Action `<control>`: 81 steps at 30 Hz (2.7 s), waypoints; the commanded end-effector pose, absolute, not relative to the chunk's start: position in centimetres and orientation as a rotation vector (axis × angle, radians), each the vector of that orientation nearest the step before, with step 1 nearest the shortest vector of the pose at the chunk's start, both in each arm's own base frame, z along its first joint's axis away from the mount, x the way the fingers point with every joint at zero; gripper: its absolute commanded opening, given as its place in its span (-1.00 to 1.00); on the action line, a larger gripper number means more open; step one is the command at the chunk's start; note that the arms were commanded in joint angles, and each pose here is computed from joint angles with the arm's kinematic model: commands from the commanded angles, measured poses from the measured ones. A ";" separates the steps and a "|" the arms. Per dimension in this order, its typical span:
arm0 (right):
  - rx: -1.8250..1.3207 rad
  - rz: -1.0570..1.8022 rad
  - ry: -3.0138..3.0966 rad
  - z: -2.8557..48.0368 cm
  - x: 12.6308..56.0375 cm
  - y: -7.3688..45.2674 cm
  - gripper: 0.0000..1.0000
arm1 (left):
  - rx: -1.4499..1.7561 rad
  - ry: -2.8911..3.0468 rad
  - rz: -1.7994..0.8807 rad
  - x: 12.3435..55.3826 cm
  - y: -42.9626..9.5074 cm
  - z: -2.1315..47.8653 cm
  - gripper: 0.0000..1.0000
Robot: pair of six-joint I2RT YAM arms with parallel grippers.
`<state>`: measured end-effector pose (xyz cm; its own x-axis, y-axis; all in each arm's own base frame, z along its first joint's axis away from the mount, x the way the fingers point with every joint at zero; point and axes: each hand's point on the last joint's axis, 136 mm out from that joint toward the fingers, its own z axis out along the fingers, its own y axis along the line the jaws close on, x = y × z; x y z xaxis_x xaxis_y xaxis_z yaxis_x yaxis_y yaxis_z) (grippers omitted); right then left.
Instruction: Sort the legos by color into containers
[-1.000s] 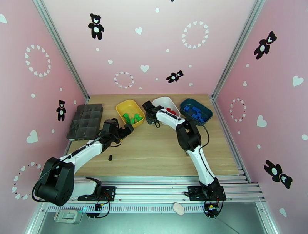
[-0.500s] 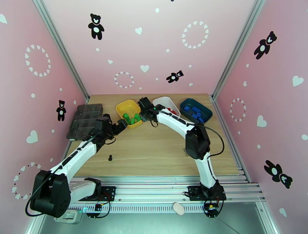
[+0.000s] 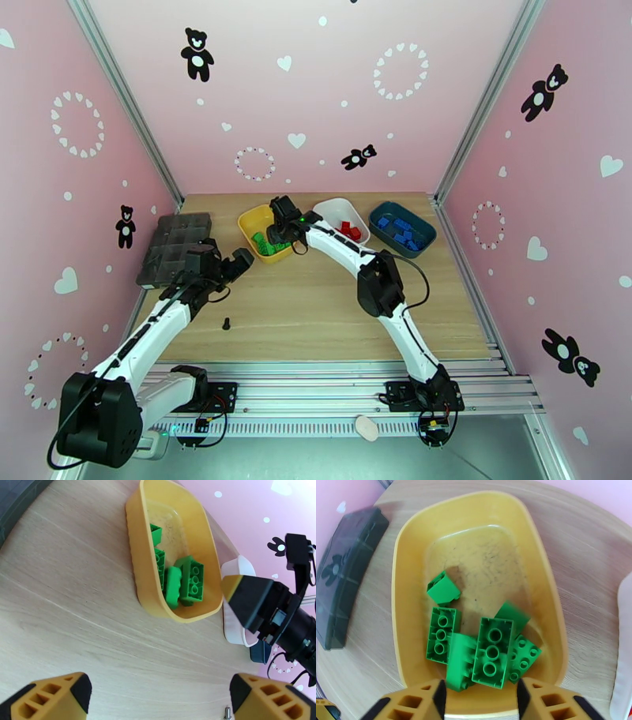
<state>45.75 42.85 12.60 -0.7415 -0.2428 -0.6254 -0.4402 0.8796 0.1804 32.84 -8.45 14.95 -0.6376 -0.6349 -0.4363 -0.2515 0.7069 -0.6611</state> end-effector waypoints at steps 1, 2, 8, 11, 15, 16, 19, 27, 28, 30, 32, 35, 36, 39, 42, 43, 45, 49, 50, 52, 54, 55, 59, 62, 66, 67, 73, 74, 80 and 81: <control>-0.492 0.468 2.393 15.2 45.6 43.3 0.20 | -0.666 2.229 -0.693 32.7 -7.6 15.4 0.97; -0.492 0.468 2.384 15.8 45.5 43.1 0.24 | -0.665 2.229 -0.688 32.7 -7.6 15.5 0.97; -0.489 0.427 2.323 18.1 43.9 40.5 0.40 | -0.614 2.199 -0.643 33.3 -7.2 17.8 0.97; -0.477 0.378 2.283 19.8 42.8 38.2 0.46 | -0.585 2.147 -0.607 33.8 -6.6 20.0 0.97; -0.451 0.317 2.224 22.2 41.1 34.6 0.54 | -0.573 2.016 -0.529 34.2 -5.0 24.2 0.97; -0.443 0.300 2.209 22.7 40.5 33.6 0.56 | -0.566 1.960 -0.530 34.3 -4.8 25.5 0.97; -0.393 0.238 2.156 24.7 39.3 30.2 0.60 | -0.622 1.782 -0.505 34.1 -3.0 29.1 0.97; -0.146 0.199 1.952 29.4 36.5 20.3 0.70 | -0.558 1.643 -0.244 32.5 0.5 35.9 0.97; -0.154 0.198 1.932 29.7 36.2 19.6 0.71 | -0.556 1.624 -0.212 32.4 0.9 36.5 0.97; -0.144 0.139 1.905 29.8 35.7 18.2 0.94 | -0.510 1.603 -0.158 32.4 1.2 37.6 0.97; -0.104 0.043 1.906 29.4 35.6 16.4 0.98 | -0.512 1.584 -0.092 32.7 2.0 38.0 0.97; -0.167 -0.072 1.894 29.3 36.0 15.5 0.98 | -0.547 1.563 0.045 33.2 3.7 38.0 0.97; -0.149 -0.116 1.898 29.3 36.3 14.8 0.98 | -0.582 1.557 0.101 33.5 4.5 37.4 0.97; -0.124 -0.162 1.859 29.9 36.4 13.3 0.98 | -0.598 1.531 0.228 34.7 5.7 36.9 0.97; -0.030 -0.141 1.732 31.1 36.1 11.1 0.98 | -0.607 1.608 0.313 36.2 6.1 34.3 0.97; -0.029 -0.132 1.727 30.9 36.3 10.3 0.98 | -0.607 1.642 0.330 36.6 6.1 32.9 0.97; -0.025 -0.141 1.772 29.4 37.1 9.0 0.98 | -0.586 1.703 0.331 37.1 5.7 29.7 0.97; 0.030 -0.291 1.880 24.6 37.4 4.6 0.98 | -0.569 1.798 0.410 36.4 6.1 21.6 0.97; 0.054 -0.315 1.885 23.5 37.3 3.5 0.98 | -0.563 1.823 0.433 36.1 6.2 20.0 0.97; 0.104 -0.358 1.931 20.2 36.8 1.0 0.98 | -0.560 1.884 0.462 35.8 6.3 16.6 0.97; 0.149 -0.394 1.987 17.2 36.3 -0.9 0.98 | -0.560 1.933 0.478 35.8 6.3 14.0 0.97; 0.166 -0.401 2.012 15.6 36.1 -1.6 0.98 | -0.561 1.942 0.477 36.0 6.2 13.1 0.97; 0.199 -0.399 2.023 11.6 35.6 -2.8 0.98 | -0.483 1.936 0.417 37.8 4.8 12.2 0.97; 0.140 -0.350 1.970 11.9 36.6 -1.8 0.98 | -0.416 1.929 0.429 38.8 4.4 12.4 0.97; 0.038 -0.326 1.909 11.9 37.9 -0.8 0.98 | -0.268 1.799 0.360 38.4 3.0 12.9 0.97; 0.020 -0.306 1.904 11.3 38.1 -0.5 0.98 | -0.267 1.728 0.350 38.2 3.0 13.6 0.97; 0.000 -0.227 1.935 9.2 39.1 -0.3 0.97 | -0.285 1.767 0.322 38.7 3.2 13.3 0.97; 0.000 -0.230 1.936 9.0 39.1 -0.4 0.98 | -0.281 1.802 0.325 38.8 3.3 12.6 0.97; -0.049 -0.189 1.891 9.4 38.1 0.4 0.98 | -0.259 1.736 0.274 37.9 2.9 13.3 0.97; -0.072 -0.176 1.881 9.5 38.0 0.8 0.98 | -0.252 1.729 0.266 37.7 2.8 13.2 0.97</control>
<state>38.03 -0.21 8.05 -0.3858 -0.1185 -0.9150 0.0906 0.9821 -0.1653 37.97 3.22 12.22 -0.2327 -0.0281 -0.9721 -0.3548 0.9331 0.0579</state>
